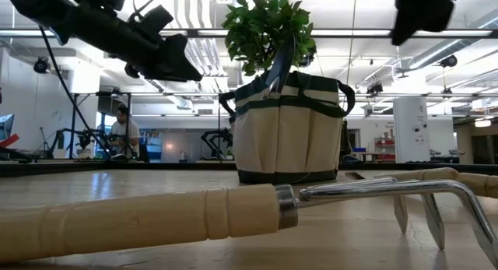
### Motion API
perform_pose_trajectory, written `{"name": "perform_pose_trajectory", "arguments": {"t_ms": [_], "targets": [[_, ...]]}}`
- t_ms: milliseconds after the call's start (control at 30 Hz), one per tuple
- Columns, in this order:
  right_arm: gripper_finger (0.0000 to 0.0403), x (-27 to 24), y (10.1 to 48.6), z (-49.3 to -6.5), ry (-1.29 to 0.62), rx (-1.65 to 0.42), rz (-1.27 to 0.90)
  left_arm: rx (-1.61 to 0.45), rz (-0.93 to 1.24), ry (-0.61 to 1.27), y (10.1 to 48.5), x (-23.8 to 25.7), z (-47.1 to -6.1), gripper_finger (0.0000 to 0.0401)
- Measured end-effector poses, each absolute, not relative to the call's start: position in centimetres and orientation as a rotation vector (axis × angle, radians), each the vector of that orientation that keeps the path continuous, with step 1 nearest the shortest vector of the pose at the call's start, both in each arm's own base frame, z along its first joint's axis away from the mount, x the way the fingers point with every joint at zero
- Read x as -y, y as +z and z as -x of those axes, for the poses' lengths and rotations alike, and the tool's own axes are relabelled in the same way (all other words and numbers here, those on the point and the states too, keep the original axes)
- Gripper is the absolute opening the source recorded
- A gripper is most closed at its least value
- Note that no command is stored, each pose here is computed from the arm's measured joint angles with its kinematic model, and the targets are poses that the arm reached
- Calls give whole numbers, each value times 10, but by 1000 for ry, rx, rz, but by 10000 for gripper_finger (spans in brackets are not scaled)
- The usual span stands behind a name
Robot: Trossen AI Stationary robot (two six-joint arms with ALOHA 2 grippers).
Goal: Pick & Place Garden tools in Gardening bag
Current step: Put the bottom brown trowel into the side pocket of the gardening bag
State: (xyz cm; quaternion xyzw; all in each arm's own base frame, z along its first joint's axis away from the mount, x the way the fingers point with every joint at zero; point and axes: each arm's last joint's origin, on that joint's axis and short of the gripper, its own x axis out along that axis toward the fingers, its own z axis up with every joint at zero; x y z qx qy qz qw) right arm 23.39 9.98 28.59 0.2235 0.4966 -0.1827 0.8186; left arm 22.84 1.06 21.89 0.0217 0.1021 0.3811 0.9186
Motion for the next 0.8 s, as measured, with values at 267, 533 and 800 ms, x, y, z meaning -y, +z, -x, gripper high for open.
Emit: {"name": "perform_pose_trajectory", "arguments": {"t_ms": [267,533,800], "targets": [[8,-108,262,-222,-386,-1186,-551,-207,-26,751,218,-10,-229,268],[8,-124,242,-205,-374,-1375,-705,-223,-61,720,218,-9,-230,268],[8,-142,235,-190,-436,-1417,-802,-222,-163,748,234,-10,-235,268]]}}
